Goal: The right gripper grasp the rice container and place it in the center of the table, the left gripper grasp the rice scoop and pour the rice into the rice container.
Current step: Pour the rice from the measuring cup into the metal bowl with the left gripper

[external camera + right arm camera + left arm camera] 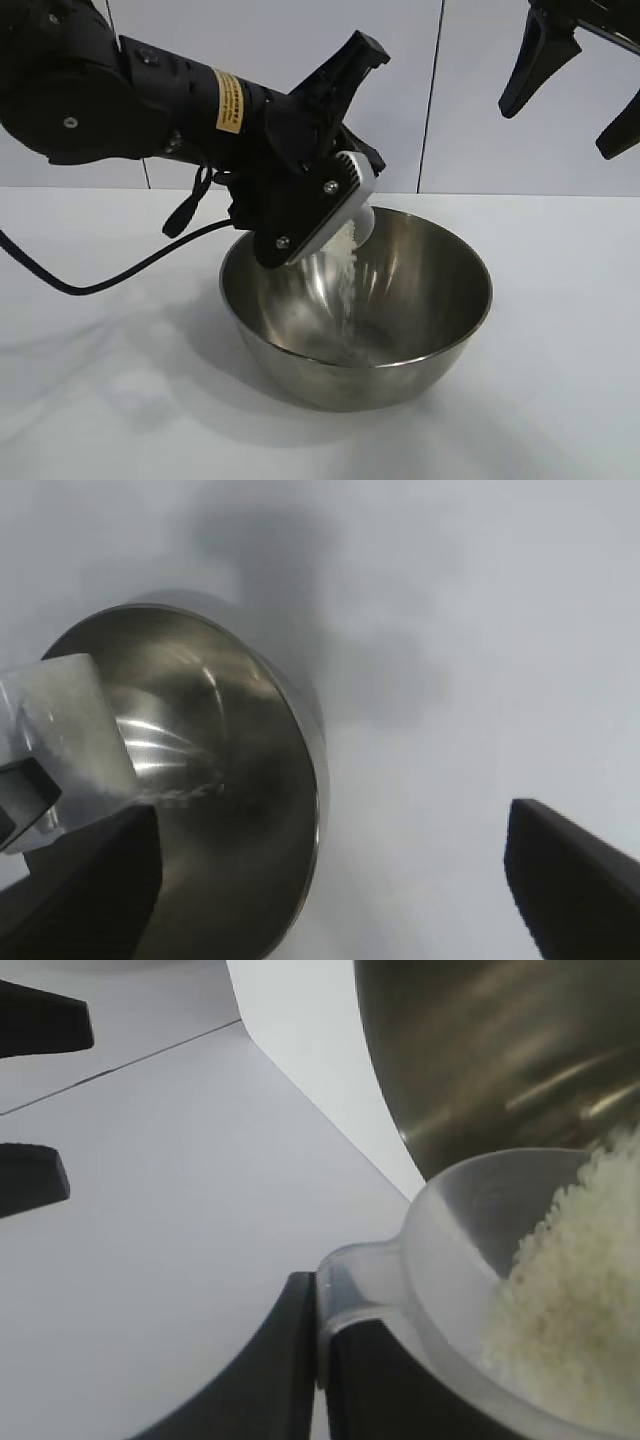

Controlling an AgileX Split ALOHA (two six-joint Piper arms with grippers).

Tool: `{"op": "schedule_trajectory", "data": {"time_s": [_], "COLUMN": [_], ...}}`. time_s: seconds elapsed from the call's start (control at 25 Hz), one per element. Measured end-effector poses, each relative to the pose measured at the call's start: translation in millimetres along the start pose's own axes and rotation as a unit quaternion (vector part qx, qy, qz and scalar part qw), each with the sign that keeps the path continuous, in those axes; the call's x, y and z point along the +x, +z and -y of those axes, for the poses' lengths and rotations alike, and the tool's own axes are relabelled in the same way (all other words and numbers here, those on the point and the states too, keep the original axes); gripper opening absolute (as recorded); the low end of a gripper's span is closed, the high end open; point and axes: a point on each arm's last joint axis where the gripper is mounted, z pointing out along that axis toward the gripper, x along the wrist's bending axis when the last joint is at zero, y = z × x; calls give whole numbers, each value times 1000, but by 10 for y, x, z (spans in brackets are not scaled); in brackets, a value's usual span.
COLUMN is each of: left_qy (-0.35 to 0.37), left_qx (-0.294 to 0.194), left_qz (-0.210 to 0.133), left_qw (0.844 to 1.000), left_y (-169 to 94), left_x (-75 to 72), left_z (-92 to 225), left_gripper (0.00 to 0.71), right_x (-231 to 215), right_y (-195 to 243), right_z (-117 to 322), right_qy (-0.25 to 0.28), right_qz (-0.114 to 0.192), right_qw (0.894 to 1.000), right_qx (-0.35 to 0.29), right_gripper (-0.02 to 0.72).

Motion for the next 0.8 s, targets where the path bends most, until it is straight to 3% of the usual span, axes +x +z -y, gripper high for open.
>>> {"op": "schedule_trajectory", "data": {"time_s": [0.8], "left_qy": [97], "left_qx": [-27], "left_qz": [-24], "left_qw": [995], "left_y": [-5], "left_x": [33], "left_z": [-43], "left_gripper": [6], "right_x": [0], "right_y": [0], "right_z": [0], "right_qy": [-2], "right_qz": [0], "right_qw": [1000], "right_qx": [0], "right_gripper": [639]}}
